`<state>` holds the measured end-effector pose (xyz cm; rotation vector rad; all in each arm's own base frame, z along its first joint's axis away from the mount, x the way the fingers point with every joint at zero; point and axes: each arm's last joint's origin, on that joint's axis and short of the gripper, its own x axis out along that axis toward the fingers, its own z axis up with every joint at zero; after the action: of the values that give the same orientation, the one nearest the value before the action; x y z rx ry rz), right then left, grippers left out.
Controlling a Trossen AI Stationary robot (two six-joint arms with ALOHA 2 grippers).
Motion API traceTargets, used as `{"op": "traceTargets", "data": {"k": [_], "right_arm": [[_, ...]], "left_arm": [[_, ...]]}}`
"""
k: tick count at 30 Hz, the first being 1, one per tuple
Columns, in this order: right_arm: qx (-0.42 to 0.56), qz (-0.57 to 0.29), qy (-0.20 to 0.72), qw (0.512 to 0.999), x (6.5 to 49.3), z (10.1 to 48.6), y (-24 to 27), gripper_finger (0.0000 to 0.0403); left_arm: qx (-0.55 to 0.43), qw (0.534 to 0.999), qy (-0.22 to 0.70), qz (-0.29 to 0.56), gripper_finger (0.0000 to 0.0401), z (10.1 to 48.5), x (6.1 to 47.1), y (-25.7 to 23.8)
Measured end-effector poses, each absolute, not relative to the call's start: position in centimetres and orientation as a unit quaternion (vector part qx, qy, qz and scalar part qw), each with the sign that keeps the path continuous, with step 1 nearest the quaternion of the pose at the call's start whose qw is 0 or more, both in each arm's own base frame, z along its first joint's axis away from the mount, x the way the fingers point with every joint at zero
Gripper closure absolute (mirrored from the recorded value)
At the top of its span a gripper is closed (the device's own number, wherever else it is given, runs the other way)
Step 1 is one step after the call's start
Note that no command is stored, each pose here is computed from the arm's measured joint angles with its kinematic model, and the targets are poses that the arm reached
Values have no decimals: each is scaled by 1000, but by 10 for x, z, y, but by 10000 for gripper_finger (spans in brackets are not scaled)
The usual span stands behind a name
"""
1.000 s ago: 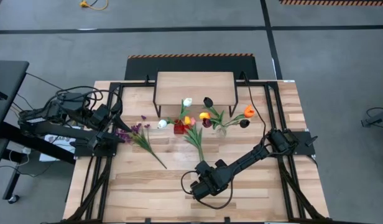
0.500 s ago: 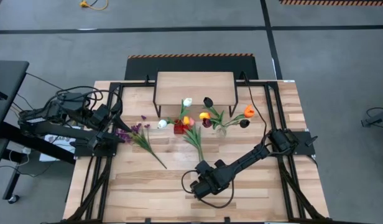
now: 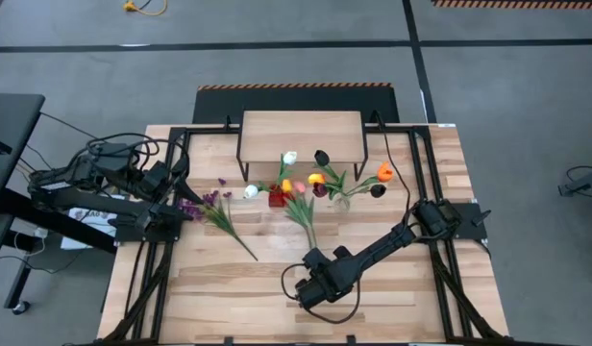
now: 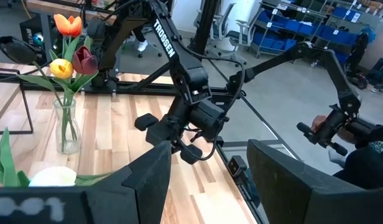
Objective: Pick and place flowers into a vace then onto a shelf
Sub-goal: Put the red flower into the transparent vase
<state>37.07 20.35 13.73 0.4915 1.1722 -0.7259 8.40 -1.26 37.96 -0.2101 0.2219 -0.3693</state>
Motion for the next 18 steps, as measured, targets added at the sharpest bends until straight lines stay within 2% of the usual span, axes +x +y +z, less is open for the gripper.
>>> {"op": "traceTargets", "data": {"k": [11,18], "right_arm": [[221,-313,510,770,375,165,221,403],[211,-337,527,751,369,161,217,389]], "left_arm": [[-113,970,112,-182,200,380,84,-13],[-116,970,112,-181,200,380,84,-13]]}}
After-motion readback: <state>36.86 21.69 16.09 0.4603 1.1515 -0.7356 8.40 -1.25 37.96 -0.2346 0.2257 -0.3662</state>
